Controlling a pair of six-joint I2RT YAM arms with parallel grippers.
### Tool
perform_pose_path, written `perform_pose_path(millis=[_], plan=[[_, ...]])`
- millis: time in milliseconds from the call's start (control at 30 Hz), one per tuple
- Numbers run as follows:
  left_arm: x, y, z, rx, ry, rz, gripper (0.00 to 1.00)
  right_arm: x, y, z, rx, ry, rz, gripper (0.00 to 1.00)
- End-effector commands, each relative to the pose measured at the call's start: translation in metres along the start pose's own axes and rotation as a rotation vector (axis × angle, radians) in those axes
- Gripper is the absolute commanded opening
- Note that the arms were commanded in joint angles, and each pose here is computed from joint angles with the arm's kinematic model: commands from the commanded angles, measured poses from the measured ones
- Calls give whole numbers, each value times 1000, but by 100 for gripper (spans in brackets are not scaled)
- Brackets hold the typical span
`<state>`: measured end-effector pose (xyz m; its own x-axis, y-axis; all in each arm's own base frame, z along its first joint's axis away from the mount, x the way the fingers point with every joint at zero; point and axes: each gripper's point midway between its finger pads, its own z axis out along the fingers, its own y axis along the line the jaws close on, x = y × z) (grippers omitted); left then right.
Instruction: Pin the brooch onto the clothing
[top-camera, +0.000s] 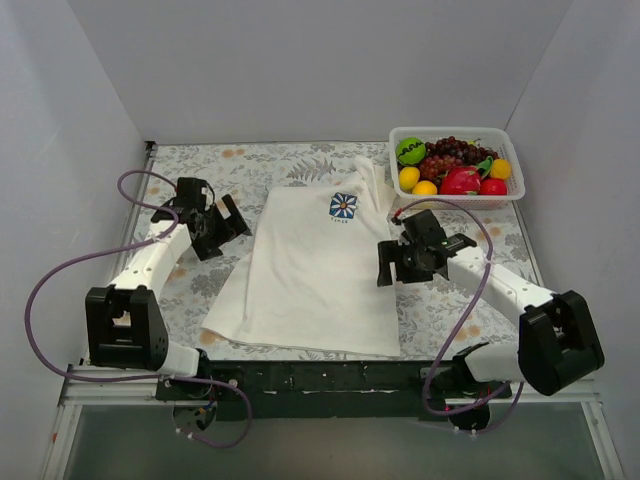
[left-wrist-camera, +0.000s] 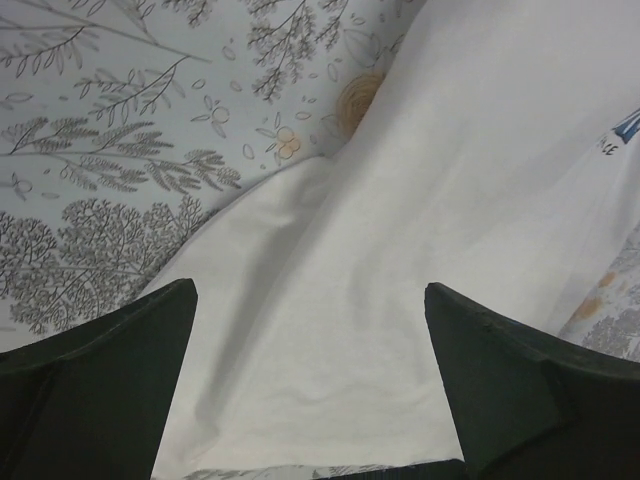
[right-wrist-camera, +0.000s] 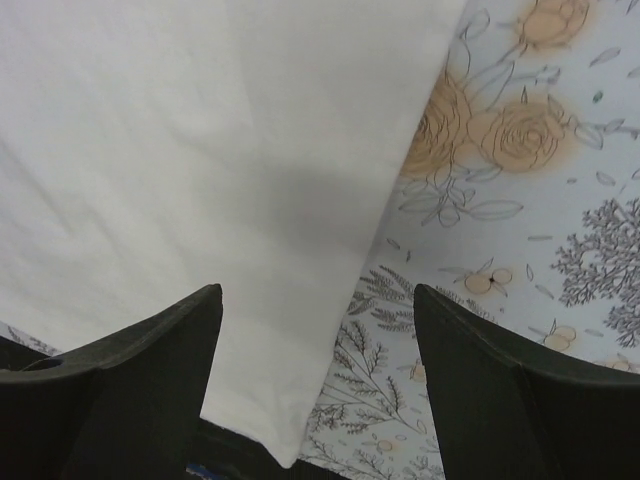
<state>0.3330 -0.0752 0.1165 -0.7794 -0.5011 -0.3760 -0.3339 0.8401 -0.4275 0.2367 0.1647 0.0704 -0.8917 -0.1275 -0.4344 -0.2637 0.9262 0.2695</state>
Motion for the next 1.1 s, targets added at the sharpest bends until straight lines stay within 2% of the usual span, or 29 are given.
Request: perform_pose_path(millis=[0, 100, 267, 467, 533, 600, 633, 700, 733, 933, 967, 1000, 1033, 1067], plan=[[24, 31, -19, -151, 51, -51, 98, 43, -2, -9, -2, 104, 86, 84], [45, 47, -19, -209, 128, -56, 98, 65, 0, -13, -11, 159, 120, 83], [59, 75, -22, -351, 179, -49, 98, 104, -1, -18, 2, 272, 135, 81], [72, 86, -26, -390, 207, -56, 98, 141, 3, -26, 15, 391, 114, 76], [77, 94, -26, -419, 210, -59, 98, 150, 8, -27, 0, 417, 110, 64], [77, 95, -25, -420, 206, -61, 98, 158, 10, -28, -11, 447, 110, 63], [76, 95, -25, -423, 200, -61, 98, 161, 12, -28, -17, 455, 103, 55], [75, 97, -24, -436, 196, -64, 98, 163, 19, -26, -50, 461, 100, 52], [75, 97, -23, -438, 196, -65, 98, 163, 23, -25, -63, 463, 93, 40], [81, 100, -17, -443, 216, -72, 98, 174, 27, -14, -57, 512, 51, 38], [80, 101, -18, -448, 211, -72, 98, 175, 27, -12, -59, 514, 46, 27], [80, 102, -18, -454, 208, -74, 98, 174, 25, -10, -49, 511, 42, 26], [79, 102, -19, -452, 206, -74, 98, 171, 25, -9, -46, 501, 35, 18], [79, 102, -20, -453, 203, -75, 98, 168, 24, -8, -40, 491, 29, 17]])
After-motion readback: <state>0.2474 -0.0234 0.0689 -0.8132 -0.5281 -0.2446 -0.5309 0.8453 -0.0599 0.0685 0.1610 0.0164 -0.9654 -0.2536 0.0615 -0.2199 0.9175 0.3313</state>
